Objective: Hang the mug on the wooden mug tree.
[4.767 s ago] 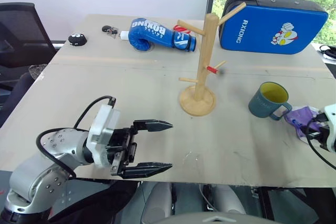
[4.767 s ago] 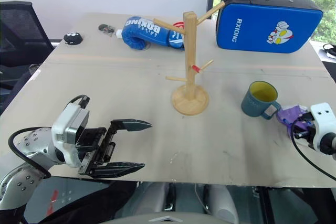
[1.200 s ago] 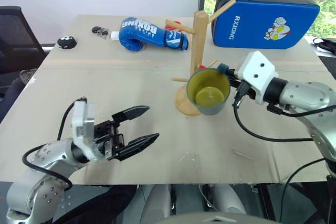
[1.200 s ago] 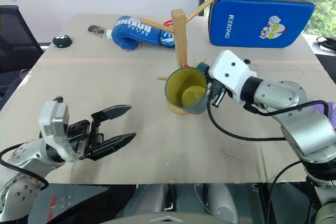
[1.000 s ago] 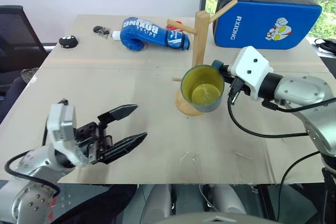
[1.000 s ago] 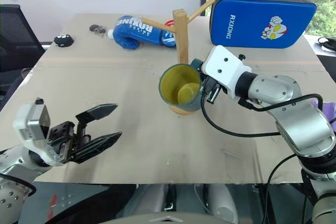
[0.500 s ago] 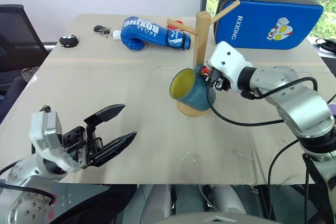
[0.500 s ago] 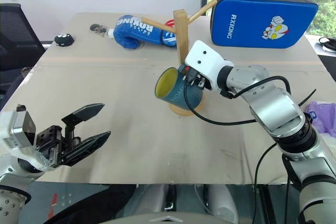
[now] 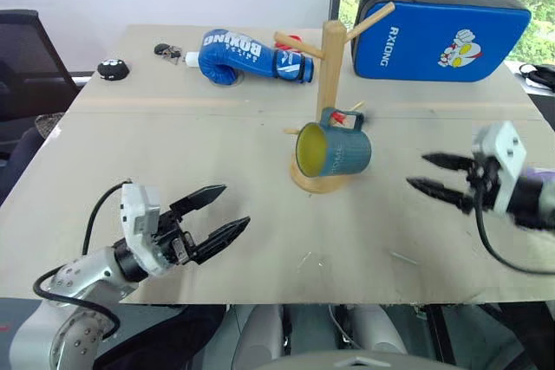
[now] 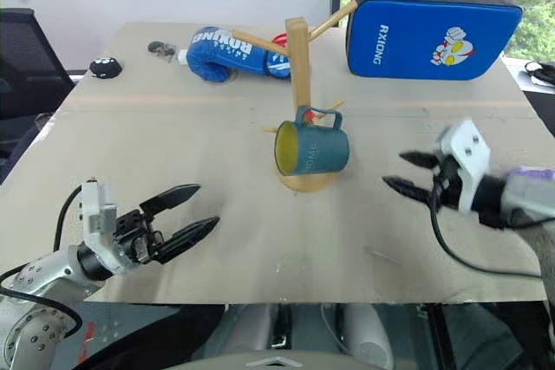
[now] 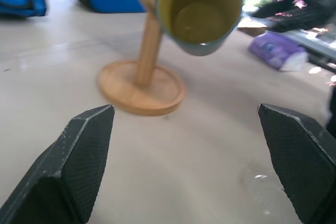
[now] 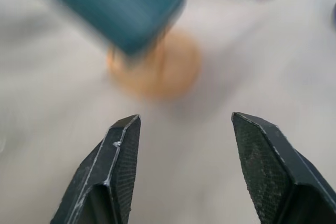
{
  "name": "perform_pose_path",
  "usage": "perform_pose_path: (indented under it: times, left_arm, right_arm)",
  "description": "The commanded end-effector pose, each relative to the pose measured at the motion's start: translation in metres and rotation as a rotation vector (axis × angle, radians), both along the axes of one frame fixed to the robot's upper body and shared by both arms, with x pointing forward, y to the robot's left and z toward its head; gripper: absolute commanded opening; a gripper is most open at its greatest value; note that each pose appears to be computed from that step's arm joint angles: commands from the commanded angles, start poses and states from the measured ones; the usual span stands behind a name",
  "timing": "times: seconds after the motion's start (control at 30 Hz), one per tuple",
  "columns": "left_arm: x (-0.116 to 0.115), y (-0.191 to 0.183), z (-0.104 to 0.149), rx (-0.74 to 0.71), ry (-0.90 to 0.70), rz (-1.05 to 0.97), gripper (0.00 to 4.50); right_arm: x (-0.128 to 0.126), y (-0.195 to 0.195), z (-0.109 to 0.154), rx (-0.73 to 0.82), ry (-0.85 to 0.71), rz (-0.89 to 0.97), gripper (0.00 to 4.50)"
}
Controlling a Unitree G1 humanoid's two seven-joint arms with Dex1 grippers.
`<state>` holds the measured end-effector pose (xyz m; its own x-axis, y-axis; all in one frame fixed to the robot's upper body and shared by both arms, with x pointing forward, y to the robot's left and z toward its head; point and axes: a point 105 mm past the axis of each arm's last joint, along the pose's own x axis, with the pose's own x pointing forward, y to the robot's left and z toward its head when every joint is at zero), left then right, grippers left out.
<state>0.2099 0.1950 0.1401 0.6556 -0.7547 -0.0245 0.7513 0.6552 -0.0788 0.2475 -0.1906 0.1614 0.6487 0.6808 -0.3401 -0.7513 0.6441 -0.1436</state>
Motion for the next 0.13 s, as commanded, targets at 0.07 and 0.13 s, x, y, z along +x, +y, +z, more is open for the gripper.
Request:
perform_pose_path:
  times: [0.07, 0.13]
  left_arm:
    - [0.005, 0.011, -0.005, 0.042, -0.001, 0.062, 4.5]
    - [0.006, 0.012, -0.011, 0.064, 0.016, 0.071, 4.5]
  right_arm:
    - [-0.006, -0.014, -0.012, -0.016, -0.06, -0.055, 2.73]
    - [-0.008, -0.015, -0.023, -0.029, -0.061, -0.063, 2.73]
